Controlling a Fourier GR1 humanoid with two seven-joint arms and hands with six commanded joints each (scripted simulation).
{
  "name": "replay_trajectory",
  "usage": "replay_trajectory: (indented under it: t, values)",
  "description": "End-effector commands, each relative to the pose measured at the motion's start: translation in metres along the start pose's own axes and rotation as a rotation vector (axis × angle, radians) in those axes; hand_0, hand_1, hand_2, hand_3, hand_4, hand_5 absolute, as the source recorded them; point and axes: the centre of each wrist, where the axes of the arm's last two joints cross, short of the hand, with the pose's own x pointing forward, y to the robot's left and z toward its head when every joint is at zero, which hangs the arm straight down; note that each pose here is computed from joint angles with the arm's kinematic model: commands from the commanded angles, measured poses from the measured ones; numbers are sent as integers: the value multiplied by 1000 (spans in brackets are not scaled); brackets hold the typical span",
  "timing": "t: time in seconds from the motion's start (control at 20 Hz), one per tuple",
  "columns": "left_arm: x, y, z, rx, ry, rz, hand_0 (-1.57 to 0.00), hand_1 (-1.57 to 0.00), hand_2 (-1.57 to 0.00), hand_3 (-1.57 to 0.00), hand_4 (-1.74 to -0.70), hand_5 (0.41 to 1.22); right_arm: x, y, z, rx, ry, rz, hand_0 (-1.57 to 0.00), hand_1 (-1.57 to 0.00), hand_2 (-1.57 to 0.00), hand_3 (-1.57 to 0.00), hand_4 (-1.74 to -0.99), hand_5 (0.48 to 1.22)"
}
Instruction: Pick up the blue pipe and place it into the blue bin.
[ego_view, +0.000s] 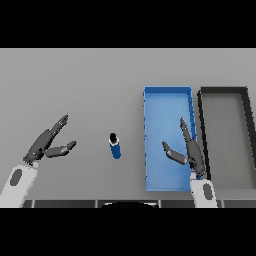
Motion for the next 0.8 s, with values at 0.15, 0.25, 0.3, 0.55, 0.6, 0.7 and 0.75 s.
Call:
replay_trajectory:
  t: [0.15,0.25,0.3,0.55,0.6,0.7,0.75]
  values:
    - [5,-25,1,-152,1,18,1,1,1,1,-1124,514,1,1,-2,14,6,-6,1,1,1,1,-1205,611]
    - [4,-45,-2,-224,-20,28,1,1,1,1,-1158,497,0,1,-1,14,6,3,1,1,1,1,-1208,612]
    - [4,-56,-5,-244,-23,15,1,1,1,1,-1170,490,3,2,-3,17,1,-3,1,1,1,1,-1211,613]
    - [0,-85,-13,-266,-42,-9,1,1,1,1,-1186,464,8,2,5,10,-10,-9,1,1,1,1,-1223,620]
    - [-2,-87,-16,-266,-35,-2,1,1,1,1,-1189,463,8,5,2,13,6,-15,1,1,1,1,-1228,621]
    - [-5,-103,-28,-277,-27,21,1,1,1,1,-1200,467,6,7,4,5,8,-10,1,1,1,1,-1231,623]
    - [-4,-107,-35,-286,-13,30,1,1,1,1,-1206,468,6,8,4,5,4,-5,1,1,1,1,-1229,622]
